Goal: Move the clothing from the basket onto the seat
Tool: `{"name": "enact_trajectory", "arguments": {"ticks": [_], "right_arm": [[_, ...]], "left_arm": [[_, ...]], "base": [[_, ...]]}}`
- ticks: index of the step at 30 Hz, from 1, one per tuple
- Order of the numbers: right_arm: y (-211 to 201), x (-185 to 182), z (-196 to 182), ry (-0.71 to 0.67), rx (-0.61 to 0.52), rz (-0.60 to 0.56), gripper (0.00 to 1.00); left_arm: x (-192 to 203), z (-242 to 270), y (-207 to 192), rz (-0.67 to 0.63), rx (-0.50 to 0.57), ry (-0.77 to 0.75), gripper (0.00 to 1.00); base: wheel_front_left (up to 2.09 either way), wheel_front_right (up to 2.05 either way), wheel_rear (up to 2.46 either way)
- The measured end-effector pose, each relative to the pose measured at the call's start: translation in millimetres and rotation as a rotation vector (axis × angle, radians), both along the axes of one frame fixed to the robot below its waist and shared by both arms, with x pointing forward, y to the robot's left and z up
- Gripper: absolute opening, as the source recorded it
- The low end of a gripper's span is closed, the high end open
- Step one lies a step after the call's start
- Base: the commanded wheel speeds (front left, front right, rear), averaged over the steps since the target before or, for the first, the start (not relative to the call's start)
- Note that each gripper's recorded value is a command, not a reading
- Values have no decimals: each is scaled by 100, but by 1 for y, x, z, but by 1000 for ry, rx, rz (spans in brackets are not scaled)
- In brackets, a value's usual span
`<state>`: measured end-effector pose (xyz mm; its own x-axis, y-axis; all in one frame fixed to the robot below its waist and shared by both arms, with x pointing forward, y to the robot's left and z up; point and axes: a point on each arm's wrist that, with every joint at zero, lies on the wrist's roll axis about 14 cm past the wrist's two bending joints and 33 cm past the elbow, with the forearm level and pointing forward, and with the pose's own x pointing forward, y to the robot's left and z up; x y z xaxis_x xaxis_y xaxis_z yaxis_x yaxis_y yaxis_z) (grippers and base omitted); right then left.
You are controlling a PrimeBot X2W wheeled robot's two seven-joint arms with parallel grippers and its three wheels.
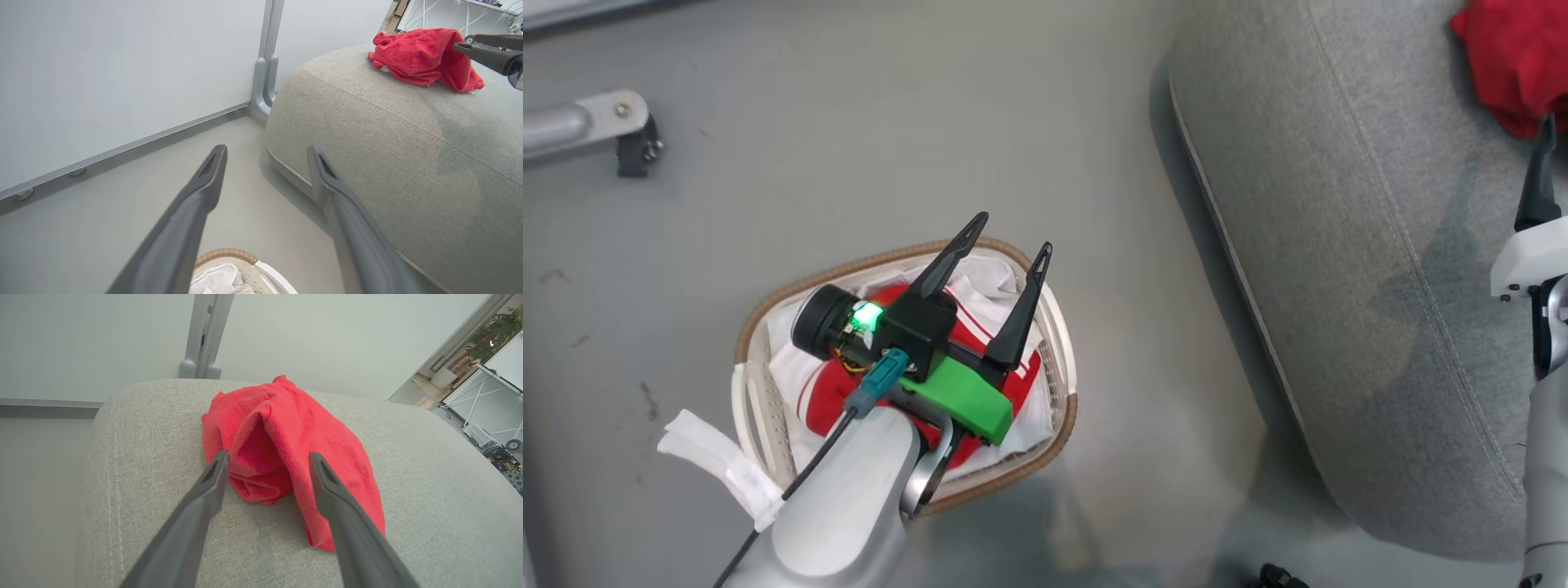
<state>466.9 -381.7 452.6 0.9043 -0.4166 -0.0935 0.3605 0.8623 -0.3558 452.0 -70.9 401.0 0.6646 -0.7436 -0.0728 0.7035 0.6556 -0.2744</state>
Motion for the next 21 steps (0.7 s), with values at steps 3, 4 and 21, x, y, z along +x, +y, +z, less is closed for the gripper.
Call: {"name": "enact_trajectory", "arguments": {"ticks": [3, 4, 21], "right_arm": [[4, 2, 18, -33, -17, 27, 100], [7, 4, 24, -48, -21, 40, 100], [125, 23, 101, -285, 126, 317, 100]], "left_arm": [[0, 12, 11, 49, -10, -9, 100], [-1, 16, 15, 67, -14, -11, 100], [-13, 76, 146, 506, -15, -96, 100]], "base": [[0, 0, 0], [0, 0, 0], [0, 0, 0]]}}
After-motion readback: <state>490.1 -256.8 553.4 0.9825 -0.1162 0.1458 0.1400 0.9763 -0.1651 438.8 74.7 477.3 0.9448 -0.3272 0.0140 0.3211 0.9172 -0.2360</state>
